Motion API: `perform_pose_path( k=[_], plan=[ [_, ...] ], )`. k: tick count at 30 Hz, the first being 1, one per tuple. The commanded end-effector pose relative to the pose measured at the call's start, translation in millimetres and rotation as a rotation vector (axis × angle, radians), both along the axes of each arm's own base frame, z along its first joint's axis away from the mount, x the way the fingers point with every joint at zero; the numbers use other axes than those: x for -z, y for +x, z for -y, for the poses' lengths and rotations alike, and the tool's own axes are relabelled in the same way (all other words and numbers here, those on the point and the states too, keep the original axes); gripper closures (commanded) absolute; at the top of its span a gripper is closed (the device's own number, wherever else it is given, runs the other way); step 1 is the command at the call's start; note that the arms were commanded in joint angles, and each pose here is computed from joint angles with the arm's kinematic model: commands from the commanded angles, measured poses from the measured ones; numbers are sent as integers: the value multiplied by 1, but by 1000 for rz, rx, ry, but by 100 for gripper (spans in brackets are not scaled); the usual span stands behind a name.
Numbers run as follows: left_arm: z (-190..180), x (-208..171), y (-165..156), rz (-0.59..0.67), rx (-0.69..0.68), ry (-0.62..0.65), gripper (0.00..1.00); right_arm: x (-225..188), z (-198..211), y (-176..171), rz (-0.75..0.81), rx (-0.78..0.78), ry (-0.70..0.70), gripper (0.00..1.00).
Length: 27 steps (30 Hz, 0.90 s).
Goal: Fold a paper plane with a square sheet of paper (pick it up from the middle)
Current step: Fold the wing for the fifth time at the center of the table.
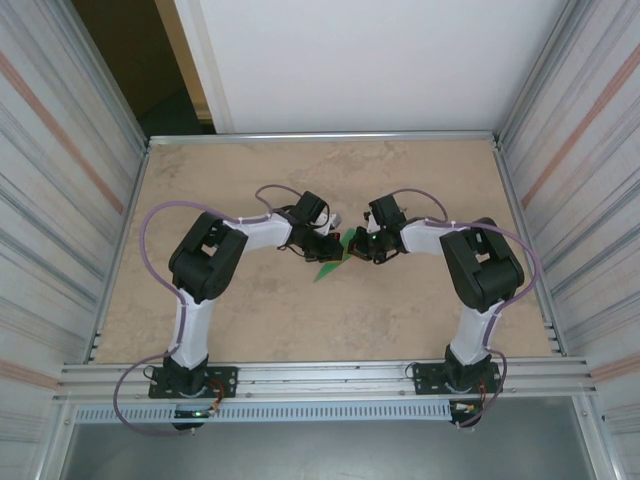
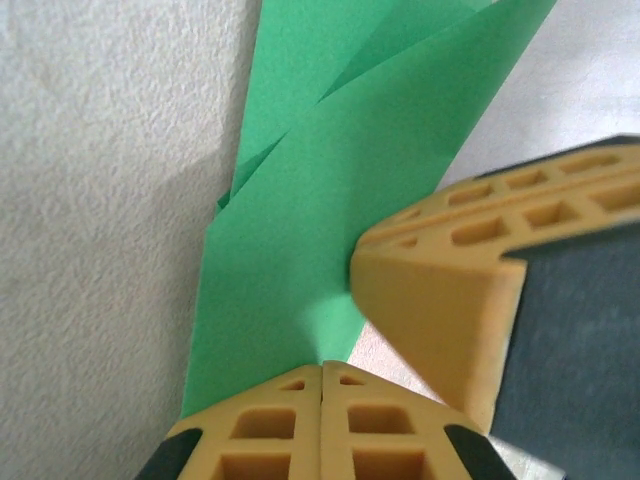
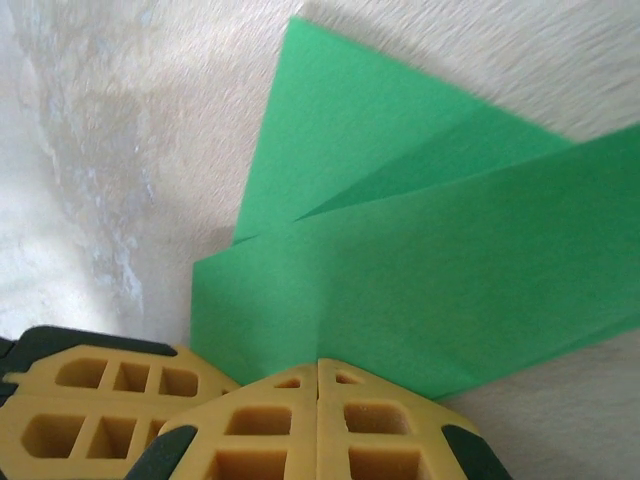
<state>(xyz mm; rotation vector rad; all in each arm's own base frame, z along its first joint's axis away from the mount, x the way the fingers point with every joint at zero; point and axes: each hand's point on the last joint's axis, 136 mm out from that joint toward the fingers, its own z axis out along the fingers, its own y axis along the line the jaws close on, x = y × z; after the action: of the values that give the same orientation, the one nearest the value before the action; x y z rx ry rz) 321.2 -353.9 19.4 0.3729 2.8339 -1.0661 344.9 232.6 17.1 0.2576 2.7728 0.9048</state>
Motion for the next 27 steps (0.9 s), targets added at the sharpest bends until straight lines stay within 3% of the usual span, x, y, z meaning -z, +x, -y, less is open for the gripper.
perform_pose_path(
  k=[1,9,13,19,27],
  plan=[
    [-34,43,-25,-97,-38,167,100,9,25,12,-7,58,-28,100],
    [-53,62,-42,-144,-62,207,100,17,83,39,-17,185,-15,99],
    [-46,55,-36,-129,-53,183,100,-10,87,50,38,186,-12,99],
    [-36,46,-29,-111,-46,155,100,-47,59,36,120,124,-40,98],
    [-37,47,-31,-117,-49,156,100,-16,5,15,33,31,6,98]
  ],
)
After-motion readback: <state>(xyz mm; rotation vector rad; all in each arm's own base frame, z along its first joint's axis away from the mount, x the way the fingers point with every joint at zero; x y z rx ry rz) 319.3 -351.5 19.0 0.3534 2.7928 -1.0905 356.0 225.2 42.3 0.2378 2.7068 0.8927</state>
